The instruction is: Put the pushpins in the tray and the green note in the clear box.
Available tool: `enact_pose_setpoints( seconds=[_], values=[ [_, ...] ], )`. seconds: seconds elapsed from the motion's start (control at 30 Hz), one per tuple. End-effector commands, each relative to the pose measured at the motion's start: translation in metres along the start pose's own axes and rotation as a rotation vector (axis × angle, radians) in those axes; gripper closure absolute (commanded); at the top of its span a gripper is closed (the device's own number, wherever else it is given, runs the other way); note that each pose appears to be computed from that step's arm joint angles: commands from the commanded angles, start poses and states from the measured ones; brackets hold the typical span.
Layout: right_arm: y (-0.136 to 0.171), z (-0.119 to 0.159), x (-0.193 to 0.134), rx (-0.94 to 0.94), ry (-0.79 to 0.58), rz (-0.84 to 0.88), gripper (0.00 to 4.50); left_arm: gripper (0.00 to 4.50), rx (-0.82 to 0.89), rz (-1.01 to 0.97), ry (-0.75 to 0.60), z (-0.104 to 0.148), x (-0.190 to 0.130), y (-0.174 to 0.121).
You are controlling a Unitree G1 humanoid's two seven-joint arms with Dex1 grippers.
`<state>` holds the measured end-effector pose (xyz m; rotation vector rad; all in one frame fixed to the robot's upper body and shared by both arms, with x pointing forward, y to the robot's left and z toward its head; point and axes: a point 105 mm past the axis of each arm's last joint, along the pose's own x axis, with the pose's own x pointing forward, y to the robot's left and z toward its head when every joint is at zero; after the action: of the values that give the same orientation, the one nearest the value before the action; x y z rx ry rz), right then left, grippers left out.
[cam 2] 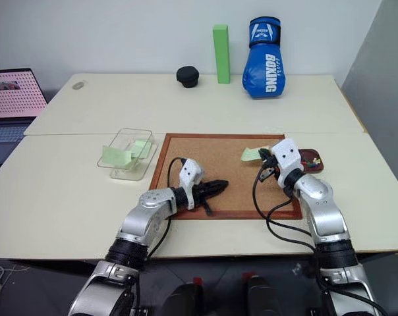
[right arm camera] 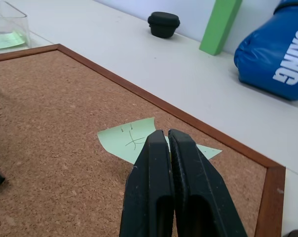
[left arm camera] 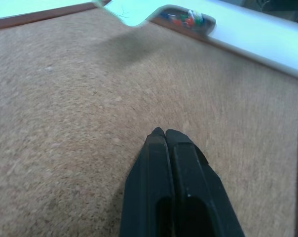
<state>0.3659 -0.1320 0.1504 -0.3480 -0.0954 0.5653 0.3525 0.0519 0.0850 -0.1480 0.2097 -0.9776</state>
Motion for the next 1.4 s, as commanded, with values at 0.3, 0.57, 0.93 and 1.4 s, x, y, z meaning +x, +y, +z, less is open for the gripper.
enact_pose_setpoints(
  seconds=[0.3, 0.57, 0.93, 1.4],
  values=[
    [0.0, 0.033, -0.007, -0.044, -0.101, 0.015, 4.5, 1.83, -0.626, -0.174, -0.242, 0.062, -0.01, -0.005],
    [0.016, 0.055, -0.014, -0.022, -0.163, 0.068, 4.5, 1.0, -0.79, -0.167, -0.221, 0.059, 0.002, -0.007],
    [0.034, 0.062, -0.017, 0.04, -0.193, 0.133, 4.5, 1.0, -0.858, -0.256, -0.247, 0.075, 0.01, -0.018],
    [0.045, 0.065, -0.014, 0.047, -0.208, 0.163, 4.5, 2.38, -0.865, -0.274, -0.237, 0.074, 0.011, -0.021]
  ],
)
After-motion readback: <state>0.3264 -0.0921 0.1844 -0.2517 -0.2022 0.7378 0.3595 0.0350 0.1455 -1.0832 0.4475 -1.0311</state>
